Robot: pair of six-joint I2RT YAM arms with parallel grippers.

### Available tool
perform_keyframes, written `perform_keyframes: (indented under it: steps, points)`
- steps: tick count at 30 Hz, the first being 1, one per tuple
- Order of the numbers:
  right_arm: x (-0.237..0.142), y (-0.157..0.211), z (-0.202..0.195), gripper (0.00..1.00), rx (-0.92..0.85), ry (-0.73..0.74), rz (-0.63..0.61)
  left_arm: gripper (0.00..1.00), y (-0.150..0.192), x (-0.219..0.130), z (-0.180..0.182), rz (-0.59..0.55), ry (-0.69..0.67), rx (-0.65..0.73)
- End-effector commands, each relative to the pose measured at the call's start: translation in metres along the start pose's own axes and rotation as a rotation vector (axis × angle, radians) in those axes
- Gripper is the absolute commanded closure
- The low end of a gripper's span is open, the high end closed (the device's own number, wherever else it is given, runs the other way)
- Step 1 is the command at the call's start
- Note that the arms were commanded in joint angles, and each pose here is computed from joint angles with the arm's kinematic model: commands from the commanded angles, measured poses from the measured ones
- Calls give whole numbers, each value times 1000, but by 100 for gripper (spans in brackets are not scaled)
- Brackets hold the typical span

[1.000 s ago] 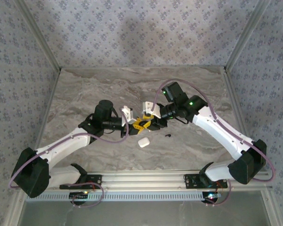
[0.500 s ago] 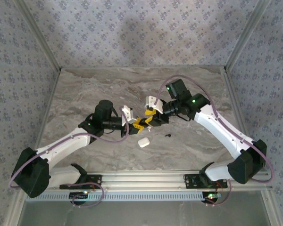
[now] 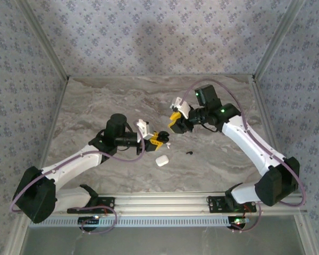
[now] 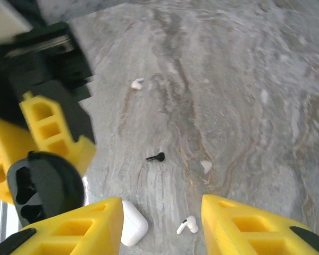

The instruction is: Insert wireless bluetooth earbuds into charging case

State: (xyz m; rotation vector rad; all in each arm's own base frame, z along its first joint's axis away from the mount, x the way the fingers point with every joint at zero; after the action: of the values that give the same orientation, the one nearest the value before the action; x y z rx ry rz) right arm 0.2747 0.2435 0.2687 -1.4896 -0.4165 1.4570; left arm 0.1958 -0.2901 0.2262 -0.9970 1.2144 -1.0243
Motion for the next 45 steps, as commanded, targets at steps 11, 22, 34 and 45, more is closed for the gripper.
perform_keyframes:
  steps: [11,22,34,45]
  points:
    - [-19,114,-39,54,1129,472,222,79,37,4,31,22,-224,-105]
    - [9,206,-35,52,1476,620,421,80,41,6,31,19,-224,-104]
    - [48,231,-55,50,1543,606,487,80,42,5,32,23,-232,-96]
    - [70,219,-70,57,1536,553,454,80,44,5,32,34,-237,-97]
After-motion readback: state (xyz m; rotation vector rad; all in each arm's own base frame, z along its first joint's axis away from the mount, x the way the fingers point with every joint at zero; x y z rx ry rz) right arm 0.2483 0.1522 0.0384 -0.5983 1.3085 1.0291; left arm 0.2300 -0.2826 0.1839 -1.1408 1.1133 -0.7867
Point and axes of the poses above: each hand's point on the last joint's axis, 136 mm out from that joint toward the fingers, its own x axis out along the fingers, its own z axis along the line the jaws close on, y = z × x, the point moved 2 cm from there along -x, back along the fingers, and after that the axes turned 7 degrees about x, right-handed, at the moved point
